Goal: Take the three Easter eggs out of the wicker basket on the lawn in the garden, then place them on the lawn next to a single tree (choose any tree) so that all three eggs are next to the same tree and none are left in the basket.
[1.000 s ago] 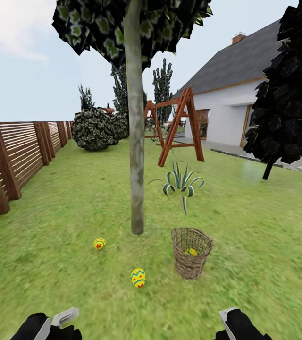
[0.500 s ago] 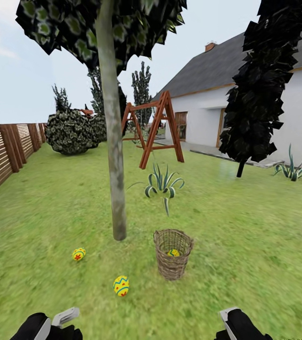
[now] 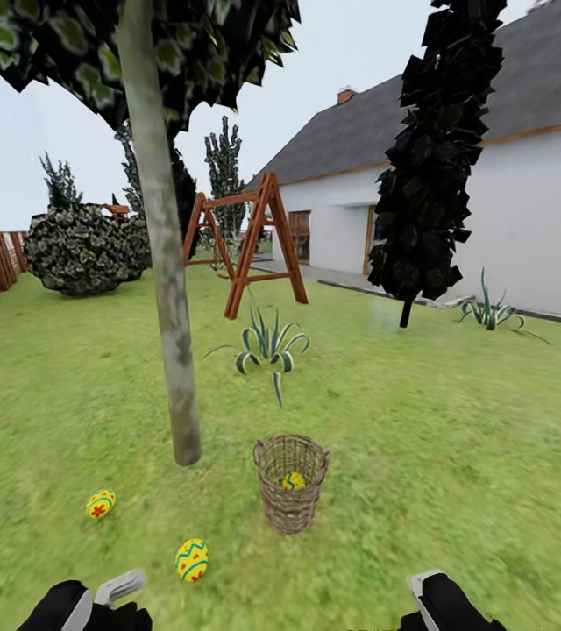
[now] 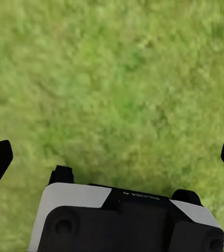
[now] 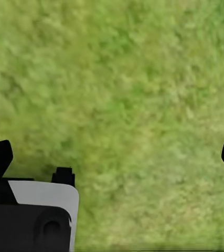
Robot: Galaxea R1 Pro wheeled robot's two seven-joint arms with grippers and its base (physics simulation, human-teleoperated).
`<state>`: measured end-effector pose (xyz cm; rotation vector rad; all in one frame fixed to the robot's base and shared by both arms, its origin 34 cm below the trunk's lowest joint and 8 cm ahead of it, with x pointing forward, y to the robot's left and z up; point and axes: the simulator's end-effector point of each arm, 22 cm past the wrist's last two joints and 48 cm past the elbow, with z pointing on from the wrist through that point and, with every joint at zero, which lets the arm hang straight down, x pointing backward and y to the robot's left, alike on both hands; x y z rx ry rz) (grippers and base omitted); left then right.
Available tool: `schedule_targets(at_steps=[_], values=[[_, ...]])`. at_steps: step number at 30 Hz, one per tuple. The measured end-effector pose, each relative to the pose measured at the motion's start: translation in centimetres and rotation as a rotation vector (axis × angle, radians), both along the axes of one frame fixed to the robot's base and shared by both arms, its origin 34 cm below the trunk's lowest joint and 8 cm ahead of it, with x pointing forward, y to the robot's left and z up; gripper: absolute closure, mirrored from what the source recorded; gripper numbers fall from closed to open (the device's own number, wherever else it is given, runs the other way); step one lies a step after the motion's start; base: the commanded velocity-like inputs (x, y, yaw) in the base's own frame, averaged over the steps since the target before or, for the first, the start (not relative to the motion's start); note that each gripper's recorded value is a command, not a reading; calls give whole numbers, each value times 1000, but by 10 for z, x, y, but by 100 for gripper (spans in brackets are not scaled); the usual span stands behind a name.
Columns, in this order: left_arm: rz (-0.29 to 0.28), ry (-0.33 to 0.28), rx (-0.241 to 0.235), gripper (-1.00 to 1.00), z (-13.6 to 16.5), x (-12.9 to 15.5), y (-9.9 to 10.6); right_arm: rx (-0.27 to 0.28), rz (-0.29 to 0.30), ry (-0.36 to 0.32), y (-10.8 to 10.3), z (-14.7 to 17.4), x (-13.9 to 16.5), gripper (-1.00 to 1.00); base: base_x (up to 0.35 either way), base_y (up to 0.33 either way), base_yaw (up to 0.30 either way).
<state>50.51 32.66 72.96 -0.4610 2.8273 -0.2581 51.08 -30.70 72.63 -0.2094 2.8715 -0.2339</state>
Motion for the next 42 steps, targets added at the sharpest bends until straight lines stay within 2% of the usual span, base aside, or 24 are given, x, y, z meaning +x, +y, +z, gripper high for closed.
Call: schedule_targets(at_steps=[10, 15, 17, 19, 21, 31, 42], values=[[6, 9, -15, -100, 8, -6, -5, -3, 2, -1, 0, 11, -2, -100, -39, -255, -254], [13, 9, -16, -100, 14, -8, 0, -3, 2, -1, 0, 16, -4, -100, -1, -286, -225], [20, 12, 0, -100, 16, -10, 12, -2, -1, -1, -1, 18, -5, -100, 0, -284, -224], [36, 11, 36, -100, 23, -12, 43, -1, -2, -2, -1, 20, -5, -100, 0, -283, -222], [43, 9, 46, -100, 27, -13, 55, -1, -3, -1, -2, 21, -6, -100, 0, -282, -217], [43, 15, 58, -100, 35, -18, 60, -4, -7, -8, -5, 32, -7, -100, 15, -182, -136], [44, 14, 55, -100, 44, -23, 59, -3, -8, -9, -5, 41, -12, -100, 305, -6, -2]])
